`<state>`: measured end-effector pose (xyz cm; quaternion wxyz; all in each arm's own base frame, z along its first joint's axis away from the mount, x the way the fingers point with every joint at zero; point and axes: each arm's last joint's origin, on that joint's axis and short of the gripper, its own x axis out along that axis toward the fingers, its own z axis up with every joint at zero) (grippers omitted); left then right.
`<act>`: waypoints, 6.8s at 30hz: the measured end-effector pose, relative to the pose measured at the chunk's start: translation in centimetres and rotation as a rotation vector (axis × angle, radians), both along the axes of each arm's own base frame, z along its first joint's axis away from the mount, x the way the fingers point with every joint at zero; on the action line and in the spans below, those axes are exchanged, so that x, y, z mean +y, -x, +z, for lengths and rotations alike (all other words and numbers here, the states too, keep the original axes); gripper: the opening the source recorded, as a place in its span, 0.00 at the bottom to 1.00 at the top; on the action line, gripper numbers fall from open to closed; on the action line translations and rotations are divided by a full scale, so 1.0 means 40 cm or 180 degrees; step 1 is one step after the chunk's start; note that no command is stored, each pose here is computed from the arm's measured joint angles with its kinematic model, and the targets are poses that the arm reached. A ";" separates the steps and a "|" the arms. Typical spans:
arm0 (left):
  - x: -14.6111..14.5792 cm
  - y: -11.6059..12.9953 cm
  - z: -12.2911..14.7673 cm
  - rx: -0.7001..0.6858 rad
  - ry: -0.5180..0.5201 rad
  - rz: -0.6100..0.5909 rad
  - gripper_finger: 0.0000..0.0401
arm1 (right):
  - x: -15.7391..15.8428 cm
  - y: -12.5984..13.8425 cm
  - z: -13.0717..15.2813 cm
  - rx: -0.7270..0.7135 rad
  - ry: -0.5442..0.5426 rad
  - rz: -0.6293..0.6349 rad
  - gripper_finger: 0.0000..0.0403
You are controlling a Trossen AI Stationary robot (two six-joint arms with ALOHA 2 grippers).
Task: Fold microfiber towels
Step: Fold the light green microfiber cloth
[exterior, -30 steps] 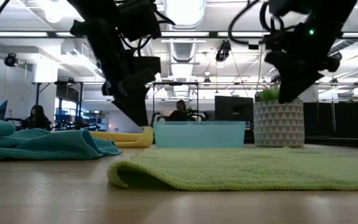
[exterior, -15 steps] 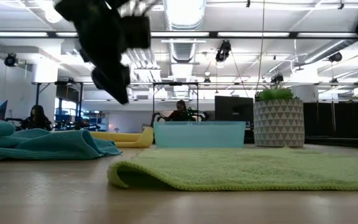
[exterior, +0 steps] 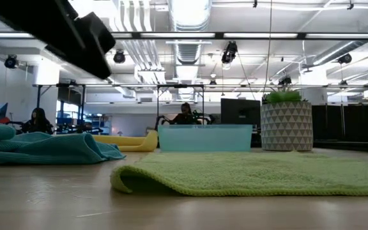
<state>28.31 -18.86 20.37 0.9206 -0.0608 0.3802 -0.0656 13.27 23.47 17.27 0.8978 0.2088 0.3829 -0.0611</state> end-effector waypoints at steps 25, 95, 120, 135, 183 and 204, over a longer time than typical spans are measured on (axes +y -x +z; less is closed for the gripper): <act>-0.073 -0.103 0.019 -0.0280 0.0310 0.0863 0.44 | 0.115 -0.049 -0.158 0.0565 0.0690 -0.1254 0.46; -0.077 -0.081 0.011 -0.0122 0.0342 0.1001 0.44 | 0.146 -0.134 -0.112 0.0743 0.1445 -0.1098 0.29; -0.077 -0.079 0.009 -0.0100 0.0321 0.0996 0.44 | 0.143 -0.133 -0.112 0.1075 0.2049 -0.0275 0.29; -0.077 -0.079 0.008 -0.0085 0.0368 0.1048 0.44 | 0.132 -0.126 -0.107 0.1127 0.2121 -0.0409 0.29; -0.076 -0.075 0.007 -0.0043 0.0333 0.1033 0.44 | 0.159 -0.138 -0.088 0.1111 0.2103 0.0877 0.33; -0.076 -0.075 0.007 -0.0041 0.0339 0.1039 0.44 | 0.126 -0.140 -0.113 0.1532 0.2123 0.1081 0.36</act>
